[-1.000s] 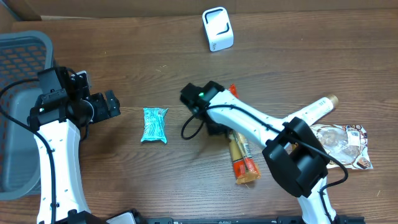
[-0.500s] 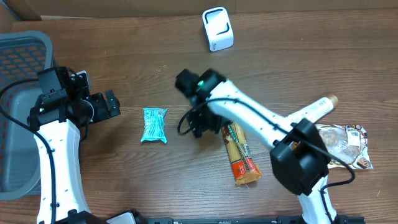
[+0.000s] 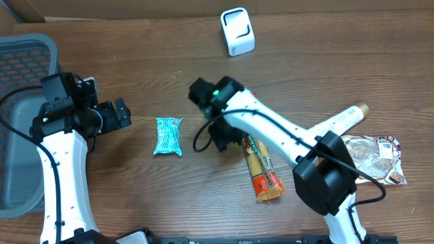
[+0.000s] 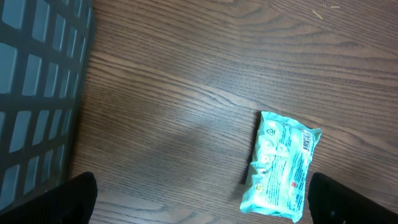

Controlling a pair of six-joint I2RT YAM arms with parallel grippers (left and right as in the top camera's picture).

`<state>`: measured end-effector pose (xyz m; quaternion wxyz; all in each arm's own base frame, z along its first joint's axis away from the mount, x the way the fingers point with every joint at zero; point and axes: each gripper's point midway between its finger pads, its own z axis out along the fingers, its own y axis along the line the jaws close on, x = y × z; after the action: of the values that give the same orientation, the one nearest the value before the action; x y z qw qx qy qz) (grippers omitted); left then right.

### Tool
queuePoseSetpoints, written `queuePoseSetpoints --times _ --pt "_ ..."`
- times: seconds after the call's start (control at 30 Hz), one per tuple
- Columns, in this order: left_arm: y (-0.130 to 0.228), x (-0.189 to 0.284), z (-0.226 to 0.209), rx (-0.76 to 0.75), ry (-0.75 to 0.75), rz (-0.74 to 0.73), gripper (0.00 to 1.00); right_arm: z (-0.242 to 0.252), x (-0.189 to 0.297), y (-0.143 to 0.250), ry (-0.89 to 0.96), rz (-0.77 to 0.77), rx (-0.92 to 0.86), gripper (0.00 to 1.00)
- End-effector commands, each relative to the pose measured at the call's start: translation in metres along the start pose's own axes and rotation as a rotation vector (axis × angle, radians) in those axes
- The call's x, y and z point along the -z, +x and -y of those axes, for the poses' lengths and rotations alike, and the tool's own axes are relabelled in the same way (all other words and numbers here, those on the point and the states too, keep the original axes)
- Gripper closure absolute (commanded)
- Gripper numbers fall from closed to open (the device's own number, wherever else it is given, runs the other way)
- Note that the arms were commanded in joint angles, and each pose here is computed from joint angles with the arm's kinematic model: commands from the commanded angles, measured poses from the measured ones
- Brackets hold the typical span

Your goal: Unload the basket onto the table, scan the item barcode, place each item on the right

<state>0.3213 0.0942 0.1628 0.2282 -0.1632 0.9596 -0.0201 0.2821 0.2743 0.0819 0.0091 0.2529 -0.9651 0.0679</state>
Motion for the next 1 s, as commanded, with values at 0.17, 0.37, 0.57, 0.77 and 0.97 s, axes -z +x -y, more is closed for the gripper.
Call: queuePoseSetpoints --times 0.17,0.37,0.57,0.77,0.97 --pt "-0.003 0.002 0.002 -0.021 0.007 0.01 0.01 0.003 -0.024 0.008 0.061 -0.017 0.029 0.32" --pt "-0.003 0.002 0.002 -0.021 0.007 0.01 0.01 0.027 -0.045 0.016 0.129 -0.052 0.004 0.32" --pt "-0.003 0.002 0.002 -0.021 0.008 0.01 0.01 0.054 -0.061 0.022 0.157 -0.09 -0.043 0.28" --pt "-0.003 0.002 0.002 -0.021 0.007 0.01 0.0 0.05 -0.089 0.033 0.112 -0.116 0.023 0.25" --pt "-0.003 0.002 0.002 -0.021 0.008 0.01 0.0 0.07 -0.102 0.038 0.235 -0.1 0.008 0.27"
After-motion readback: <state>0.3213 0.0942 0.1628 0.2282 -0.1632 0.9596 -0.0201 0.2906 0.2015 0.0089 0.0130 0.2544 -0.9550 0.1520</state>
